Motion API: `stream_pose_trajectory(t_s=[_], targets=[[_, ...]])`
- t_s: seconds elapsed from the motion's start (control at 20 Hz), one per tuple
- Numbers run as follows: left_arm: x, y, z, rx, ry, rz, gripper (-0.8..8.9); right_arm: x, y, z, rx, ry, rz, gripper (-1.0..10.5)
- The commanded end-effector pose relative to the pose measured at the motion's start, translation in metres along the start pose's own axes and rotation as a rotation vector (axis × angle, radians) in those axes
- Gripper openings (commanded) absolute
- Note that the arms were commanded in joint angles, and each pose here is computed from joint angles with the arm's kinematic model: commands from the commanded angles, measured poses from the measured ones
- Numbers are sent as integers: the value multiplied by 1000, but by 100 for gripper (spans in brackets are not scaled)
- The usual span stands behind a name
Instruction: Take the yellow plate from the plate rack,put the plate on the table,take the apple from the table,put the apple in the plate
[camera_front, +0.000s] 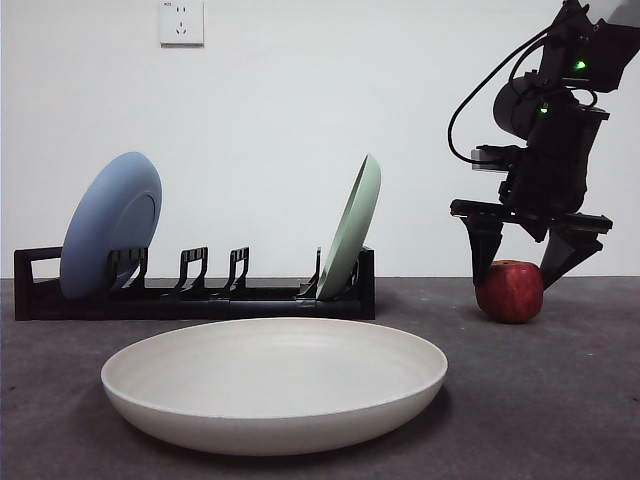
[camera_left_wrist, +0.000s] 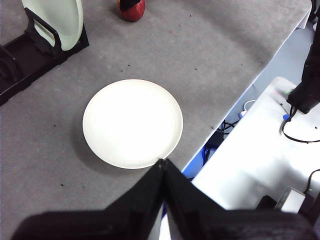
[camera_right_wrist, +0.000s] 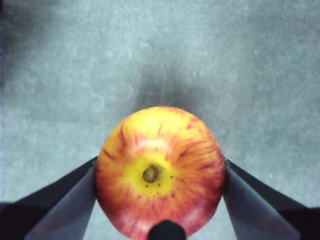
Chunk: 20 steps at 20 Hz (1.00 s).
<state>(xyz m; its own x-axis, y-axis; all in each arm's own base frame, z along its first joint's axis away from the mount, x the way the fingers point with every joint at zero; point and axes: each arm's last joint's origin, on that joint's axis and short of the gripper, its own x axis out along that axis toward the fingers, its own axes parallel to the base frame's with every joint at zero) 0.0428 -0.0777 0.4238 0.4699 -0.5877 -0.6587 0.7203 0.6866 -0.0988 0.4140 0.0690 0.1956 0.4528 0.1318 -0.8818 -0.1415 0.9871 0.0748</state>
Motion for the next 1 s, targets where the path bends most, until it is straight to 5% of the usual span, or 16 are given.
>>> stream_pose_trajectory(t_s=[0.05,0.3,0.5,0.75,1.0], targets=[[-1,-1,-1,-8,4,-28,-3,-5,-6,1,17,89,-18,29],[-3,0,-2,36,-2,-42,-3,-75,-2,16,-30,164,-16,30],[-3,0,-2,74,-4,-43,-3,-136,18,1,-60,159,85,30],[-4,0,-2,88,-6,-43,-3,-175,80,-41,-231,168,237,29],[-4,0,-3,99,-7,-43,-3,-139,158,-98,-397,168,354,29]])
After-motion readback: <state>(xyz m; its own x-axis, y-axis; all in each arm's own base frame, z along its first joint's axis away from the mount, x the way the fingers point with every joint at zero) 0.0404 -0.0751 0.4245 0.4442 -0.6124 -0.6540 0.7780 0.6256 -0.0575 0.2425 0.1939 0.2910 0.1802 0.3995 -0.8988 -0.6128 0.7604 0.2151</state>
